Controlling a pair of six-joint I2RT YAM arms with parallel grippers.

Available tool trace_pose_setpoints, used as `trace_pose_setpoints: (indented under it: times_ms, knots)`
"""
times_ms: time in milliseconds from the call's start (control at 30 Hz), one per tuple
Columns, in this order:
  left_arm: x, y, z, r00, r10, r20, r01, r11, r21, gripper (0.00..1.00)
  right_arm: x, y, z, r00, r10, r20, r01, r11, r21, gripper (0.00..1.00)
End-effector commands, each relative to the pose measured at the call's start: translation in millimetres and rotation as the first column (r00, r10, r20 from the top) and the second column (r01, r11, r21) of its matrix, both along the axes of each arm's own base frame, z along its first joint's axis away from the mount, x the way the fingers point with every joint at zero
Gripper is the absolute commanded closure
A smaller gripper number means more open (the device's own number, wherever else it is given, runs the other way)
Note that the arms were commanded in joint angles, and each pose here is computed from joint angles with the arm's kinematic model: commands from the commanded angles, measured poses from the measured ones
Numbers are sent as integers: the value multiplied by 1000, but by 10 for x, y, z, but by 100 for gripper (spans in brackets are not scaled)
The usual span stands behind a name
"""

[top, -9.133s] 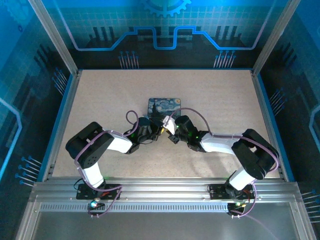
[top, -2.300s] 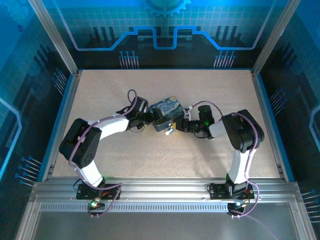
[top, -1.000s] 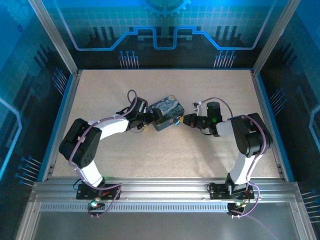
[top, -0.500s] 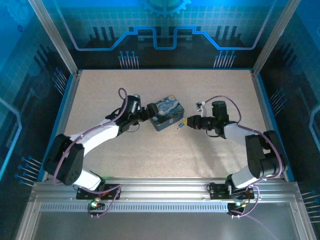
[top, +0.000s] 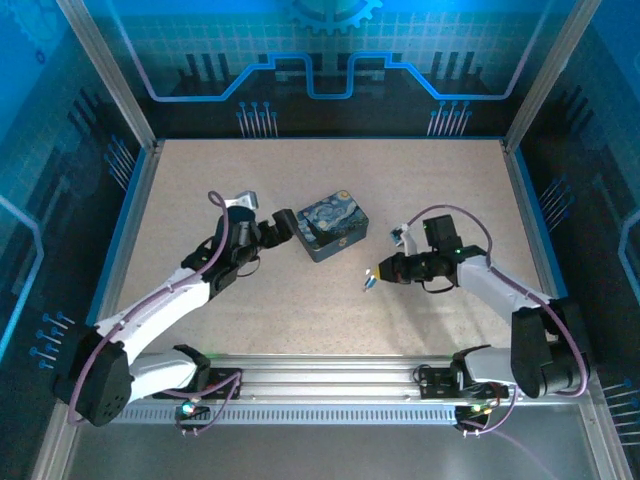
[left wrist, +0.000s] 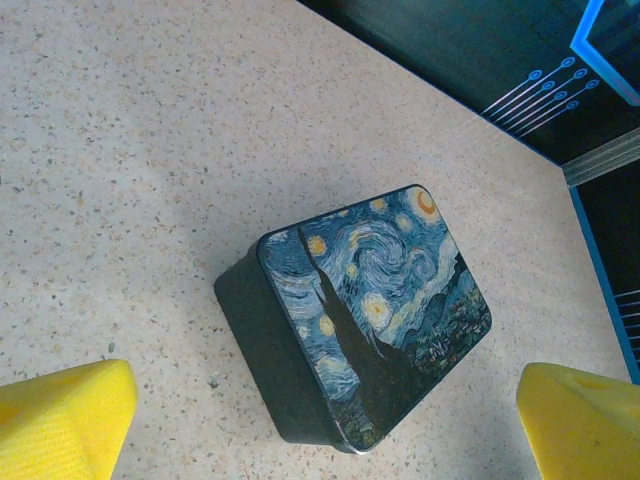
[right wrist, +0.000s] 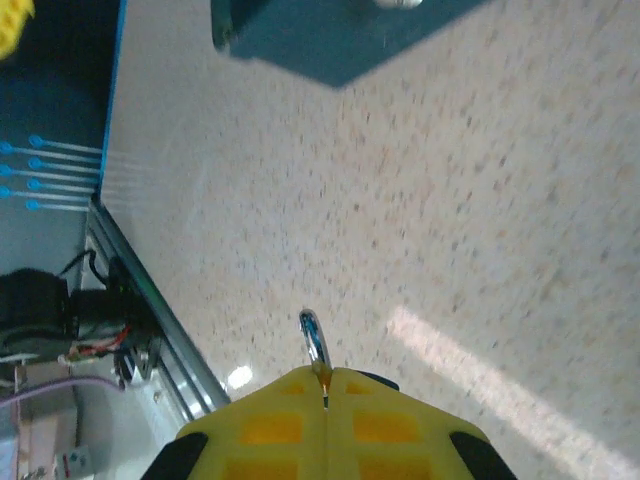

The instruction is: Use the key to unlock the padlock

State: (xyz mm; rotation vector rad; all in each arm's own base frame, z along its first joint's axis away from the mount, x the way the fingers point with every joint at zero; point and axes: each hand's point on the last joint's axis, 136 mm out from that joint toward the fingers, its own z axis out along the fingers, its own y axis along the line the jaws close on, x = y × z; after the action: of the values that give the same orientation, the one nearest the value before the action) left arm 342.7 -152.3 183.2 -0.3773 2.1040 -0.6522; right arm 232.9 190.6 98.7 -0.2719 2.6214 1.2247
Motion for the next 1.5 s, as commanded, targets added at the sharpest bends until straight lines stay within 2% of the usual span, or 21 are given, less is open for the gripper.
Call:
trace_pose_setpoints:
  times_ms: [0,300,633,900,1167,1467]
  knots:
    - [-1,48,58,998,2,55,-3,1000,21,1,-281,24,-170,994,38,-101,-43,998,-52,97]
    - [-63,70,-38,999,-1,36,0,1000,28,1,-338,141,-451,982,82,-169,-101,989,-107,96]
    - [-73,68,-68,1000,-5,30,4,1000,28,1,-263,285,-628,967,124,-223,-149,984,-98,96]
    - [-64,60,-70,1000,-5,26,5,1000,28,1,-219,335,-688,964,113,-243,-139,986,-94,90]
    - [-62,75,-10,999,-2,33,1,999,36,1,-63,271,-522,987,65,-150,-84,989,-125,73]
    - [-84,173,113,998,24,53,-28,997,67,1,235,-4,-23,998,-23,63,34,985,-169,70]
